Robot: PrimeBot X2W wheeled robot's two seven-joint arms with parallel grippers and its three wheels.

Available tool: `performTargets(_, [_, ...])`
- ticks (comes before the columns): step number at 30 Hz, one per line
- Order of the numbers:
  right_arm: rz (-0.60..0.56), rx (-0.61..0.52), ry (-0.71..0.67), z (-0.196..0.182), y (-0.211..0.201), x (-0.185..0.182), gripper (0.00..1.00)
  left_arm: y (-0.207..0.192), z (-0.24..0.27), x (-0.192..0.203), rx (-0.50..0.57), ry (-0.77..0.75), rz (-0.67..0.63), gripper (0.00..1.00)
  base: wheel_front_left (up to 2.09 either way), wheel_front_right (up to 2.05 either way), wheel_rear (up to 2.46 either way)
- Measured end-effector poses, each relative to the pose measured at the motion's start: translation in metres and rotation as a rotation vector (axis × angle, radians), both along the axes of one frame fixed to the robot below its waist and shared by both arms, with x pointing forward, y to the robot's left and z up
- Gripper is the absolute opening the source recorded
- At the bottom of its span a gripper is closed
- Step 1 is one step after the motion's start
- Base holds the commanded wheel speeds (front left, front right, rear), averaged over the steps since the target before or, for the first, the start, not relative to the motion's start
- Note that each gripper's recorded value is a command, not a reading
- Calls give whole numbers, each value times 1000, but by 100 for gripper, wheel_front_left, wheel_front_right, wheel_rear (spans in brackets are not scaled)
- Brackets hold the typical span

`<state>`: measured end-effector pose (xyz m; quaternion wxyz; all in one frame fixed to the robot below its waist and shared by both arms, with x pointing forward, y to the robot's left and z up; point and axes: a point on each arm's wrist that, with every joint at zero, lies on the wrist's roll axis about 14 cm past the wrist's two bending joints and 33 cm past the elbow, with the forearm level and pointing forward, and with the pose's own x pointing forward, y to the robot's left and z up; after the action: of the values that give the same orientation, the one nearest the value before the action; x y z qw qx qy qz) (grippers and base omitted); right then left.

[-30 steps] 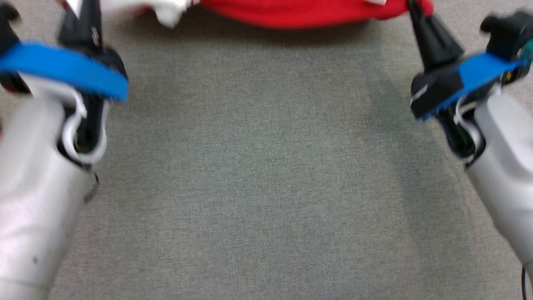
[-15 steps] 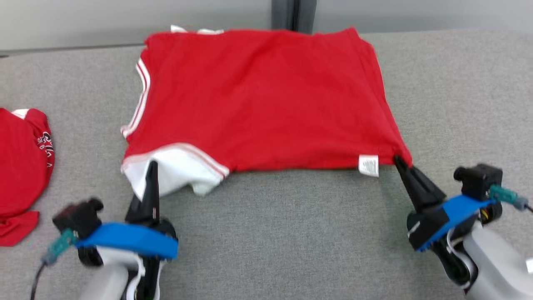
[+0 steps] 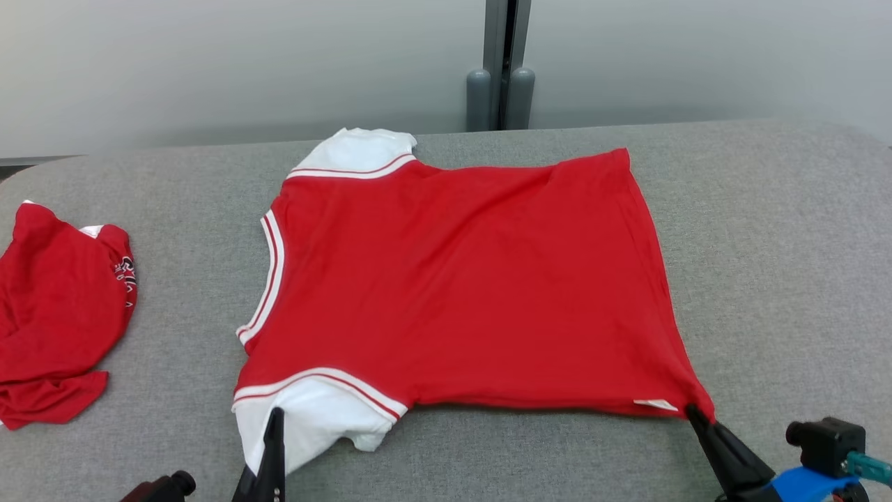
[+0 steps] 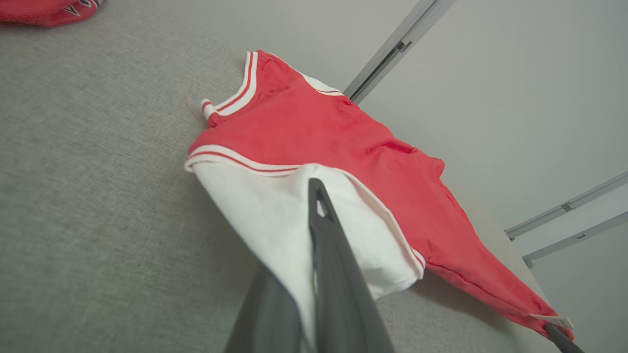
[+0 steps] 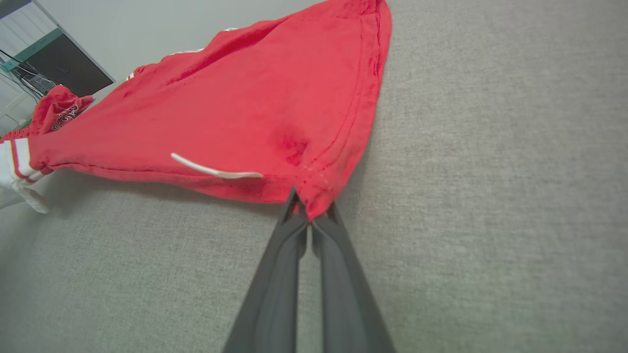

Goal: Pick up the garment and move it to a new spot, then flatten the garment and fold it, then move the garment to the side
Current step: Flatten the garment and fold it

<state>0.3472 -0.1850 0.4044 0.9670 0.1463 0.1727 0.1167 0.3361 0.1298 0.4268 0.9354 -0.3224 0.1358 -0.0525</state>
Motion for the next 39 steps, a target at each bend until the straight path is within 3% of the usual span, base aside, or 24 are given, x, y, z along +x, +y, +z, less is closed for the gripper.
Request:
performTargets(5, [14,10,53,-8,3,-19,0,-4,-6,-16,-3,40,-21,0,0,0,0])
performTargets(12, [18,5,66,-7,3,-16,0,-9,-6,-16,-2,49,-42,0,0,0,0])
performTargets(39, [15,26,39,13,2,48,0,-16,14,63,88,-34,-198,0,0,0,0])
